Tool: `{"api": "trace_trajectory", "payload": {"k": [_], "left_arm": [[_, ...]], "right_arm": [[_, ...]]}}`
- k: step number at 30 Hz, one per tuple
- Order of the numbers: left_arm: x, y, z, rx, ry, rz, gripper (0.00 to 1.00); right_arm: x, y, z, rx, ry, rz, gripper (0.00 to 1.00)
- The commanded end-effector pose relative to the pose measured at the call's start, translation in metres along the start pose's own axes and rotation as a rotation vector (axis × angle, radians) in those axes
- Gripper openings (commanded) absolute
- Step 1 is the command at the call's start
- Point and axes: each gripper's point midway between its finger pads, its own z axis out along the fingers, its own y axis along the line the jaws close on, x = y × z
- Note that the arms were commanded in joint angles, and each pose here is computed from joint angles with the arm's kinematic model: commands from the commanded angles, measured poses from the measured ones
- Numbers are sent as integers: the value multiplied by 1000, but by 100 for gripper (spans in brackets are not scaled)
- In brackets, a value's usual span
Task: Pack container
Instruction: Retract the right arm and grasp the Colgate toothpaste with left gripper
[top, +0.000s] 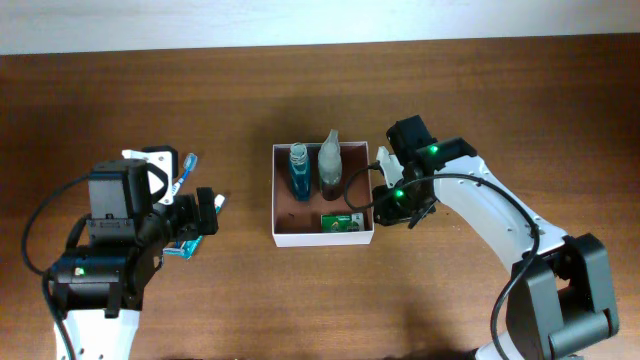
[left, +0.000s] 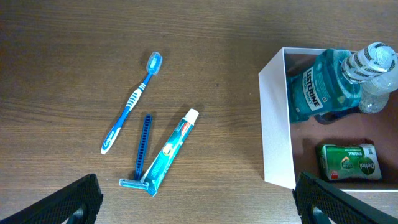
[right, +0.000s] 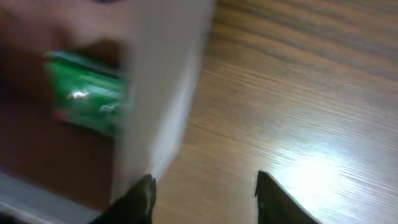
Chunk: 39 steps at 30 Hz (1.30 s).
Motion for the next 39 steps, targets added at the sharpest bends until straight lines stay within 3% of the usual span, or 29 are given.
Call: {"api": "trace_trajectory", "payload": {"k": [1,7,10,14,17,20,27,35,38,39], "left_arm": [[-7,0,-4,-2,-23,-12,99],[-9,-1,-4,4,-31,21,99],[-12,-2,-2,6,-24,77,99],[-9,-1,29,3,80,94,99],[8,2,67,1,218,114,99],[32,6,114,-8,376,117,99],[85,19,199,-39,599,120,100],[114,21,221,-40,694,116,99],[117,22,220,-40,707,115,89],[118,22,219,-40,711,115,68]], "right_arm": [[-6,-55,-21,276,-66,168,52],[-11,-97,-102,319,-280,347,58],[11,-120,-142,329,-359,444,60],[57,-141,-173,348,-369,578,70],[79,-146,-180,325,-358,646,83],[89,-147,-181,289,-349,691,89],[88,-150,-177,290,-337,697,90],[88,-151,-171,290,-331,694,91],[88,-151,-171,290,-332,694,91],[88,-151,-171,290,-332,694,91]]}}
